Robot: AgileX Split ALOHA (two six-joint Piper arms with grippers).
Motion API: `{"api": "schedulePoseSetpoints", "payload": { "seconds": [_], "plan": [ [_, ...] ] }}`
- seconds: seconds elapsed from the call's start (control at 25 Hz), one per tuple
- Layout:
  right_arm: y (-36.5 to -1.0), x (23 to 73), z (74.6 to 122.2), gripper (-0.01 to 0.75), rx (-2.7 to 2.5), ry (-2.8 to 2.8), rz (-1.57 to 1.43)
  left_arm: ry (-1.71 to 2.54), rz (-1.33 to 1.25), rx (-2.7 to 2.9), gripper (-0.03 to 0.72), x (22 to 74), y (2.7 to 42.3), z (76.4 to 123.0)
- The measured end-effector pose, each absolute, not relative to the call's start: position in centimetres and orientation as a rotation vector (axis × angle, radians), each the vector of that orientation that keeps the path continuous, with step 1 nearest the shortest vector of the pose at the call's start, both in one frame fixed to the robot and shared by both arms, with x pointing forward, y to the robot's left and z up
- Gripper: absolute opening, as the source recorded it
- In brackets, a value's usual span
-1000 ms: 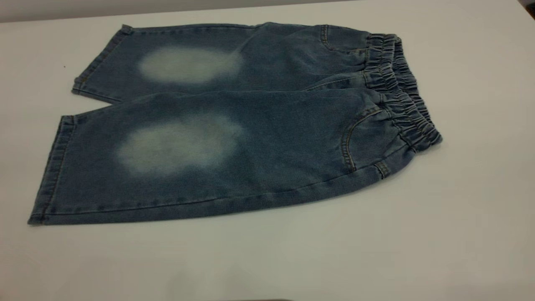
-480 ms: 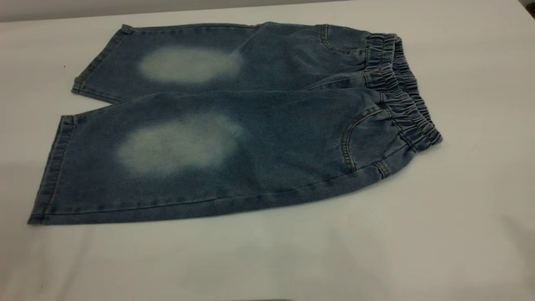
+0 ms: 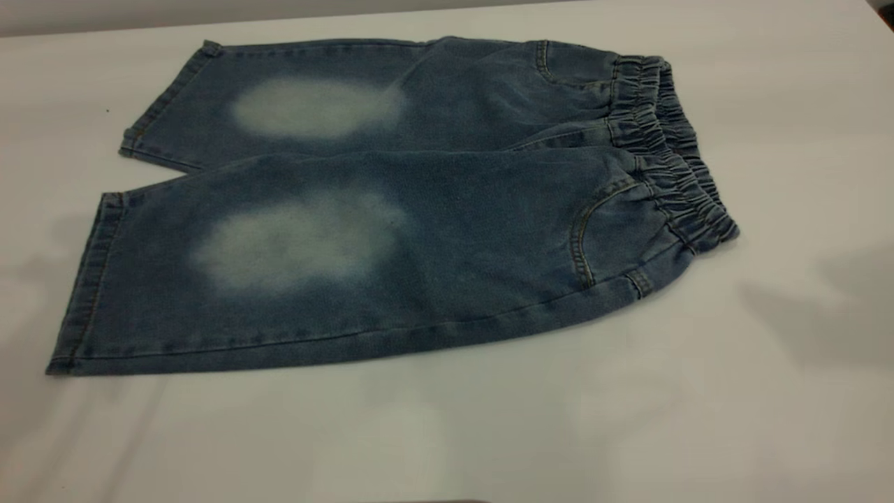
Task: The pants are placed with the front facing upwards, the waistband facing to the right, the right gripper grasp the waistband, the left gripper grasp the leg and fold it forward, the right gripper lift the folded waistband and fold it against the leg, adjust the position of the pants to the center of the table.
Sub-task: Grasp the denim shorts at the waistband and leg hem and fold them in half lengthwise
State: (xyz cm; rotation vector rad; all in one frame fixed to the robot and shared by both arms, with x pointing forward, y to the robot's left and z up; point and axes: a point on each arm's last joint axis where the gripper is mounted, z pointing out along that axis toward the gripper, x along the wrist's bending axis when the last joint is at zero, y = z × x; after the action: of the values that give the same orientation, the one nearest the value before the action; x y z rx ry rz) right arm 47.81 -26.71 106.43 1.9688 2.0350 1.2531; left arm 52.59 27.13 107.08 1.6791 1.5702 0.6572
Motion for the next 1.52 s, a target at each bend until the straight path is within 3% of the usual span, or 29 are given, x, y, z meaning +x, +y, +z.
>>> {"api": "schedulePoseSetpoints", "payload": {
  "seconds": [0.36, 0.92, 1.52],
  "plan": [
    [-27.3, 52.7, 98.5, 0.568, 2.302, 2.020, 1.071, 1.538, 0.722, 1.631, 0.421, 53.0, 27.3, 107.6],
    [-26.4, 55.1, 88.9, 0.568, 2.540, 2.104, 0.942, 1.524, 0.751, 1.606, 0.421, 53.2, 27.4, 107.8],
    [-26.6, 55.9, 83.1, 0.568, 2.571, 2.052, 0.881, 1.523, 0.752, 1.610, 0.421, 53.2, 27.4, 107.8]
  ]
}}
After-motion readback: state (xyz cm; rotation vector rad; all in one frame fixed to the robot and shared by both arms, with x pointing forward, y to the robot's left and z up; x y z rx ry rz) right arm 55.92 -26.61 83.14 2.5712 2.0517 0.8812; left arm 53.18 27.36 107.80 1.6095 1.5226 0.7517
